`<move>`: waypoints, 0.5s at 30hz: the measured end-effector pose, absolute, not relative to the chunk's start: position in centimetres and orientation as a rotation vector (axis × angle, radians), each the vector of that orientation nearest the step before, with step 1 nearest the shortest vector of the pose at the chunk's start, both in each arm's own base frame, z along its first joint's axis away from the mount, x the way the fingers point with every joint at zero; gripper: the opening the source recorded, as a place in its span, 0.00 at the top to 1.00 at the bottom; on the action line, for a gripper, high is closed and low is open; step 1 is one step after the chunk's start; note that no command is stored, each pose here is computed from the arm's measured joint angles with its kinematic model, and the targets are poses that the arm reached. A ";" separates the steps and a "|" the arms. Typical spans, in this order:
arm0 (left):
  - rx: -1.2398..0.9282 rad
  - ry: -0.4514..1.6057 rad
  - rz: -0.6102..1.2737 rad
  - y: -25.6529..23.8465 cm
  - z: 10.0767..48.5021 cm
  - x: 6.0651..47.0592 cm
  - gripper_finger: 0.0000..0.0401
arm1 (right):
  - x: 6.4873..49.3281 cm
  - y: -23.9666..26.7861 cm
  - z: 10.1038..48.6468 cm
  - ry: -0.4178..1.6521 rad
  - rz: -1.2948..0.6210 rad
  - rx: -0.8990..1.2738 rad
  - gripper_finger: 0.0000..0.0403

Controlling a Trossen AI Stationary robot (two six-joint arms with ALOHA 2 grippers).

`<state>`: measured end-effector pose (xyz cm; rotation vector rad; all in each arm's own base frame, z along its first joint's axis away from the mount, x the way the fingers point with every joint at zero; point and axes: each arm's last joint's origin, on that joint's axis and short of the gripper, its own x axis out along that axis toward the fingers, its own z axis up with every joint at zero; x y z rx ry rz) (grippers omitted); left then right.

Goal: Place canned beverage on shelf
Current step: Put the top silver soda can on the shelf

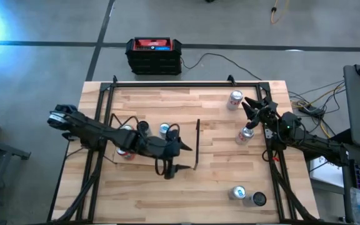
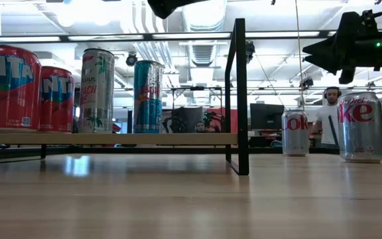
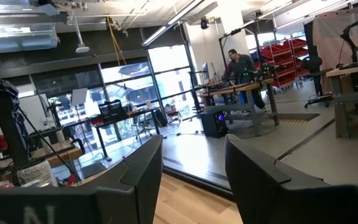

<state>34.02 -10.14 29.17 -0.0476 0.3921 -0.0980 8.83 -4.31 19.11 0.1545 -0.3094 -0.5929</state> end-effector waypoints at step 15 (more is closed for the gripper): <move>-0.091 0.361 -0.059 -13.1 28.2 34.2 0.22 | 8.8 -4.3 19.1 -0.309 -0.593 0.155 0.61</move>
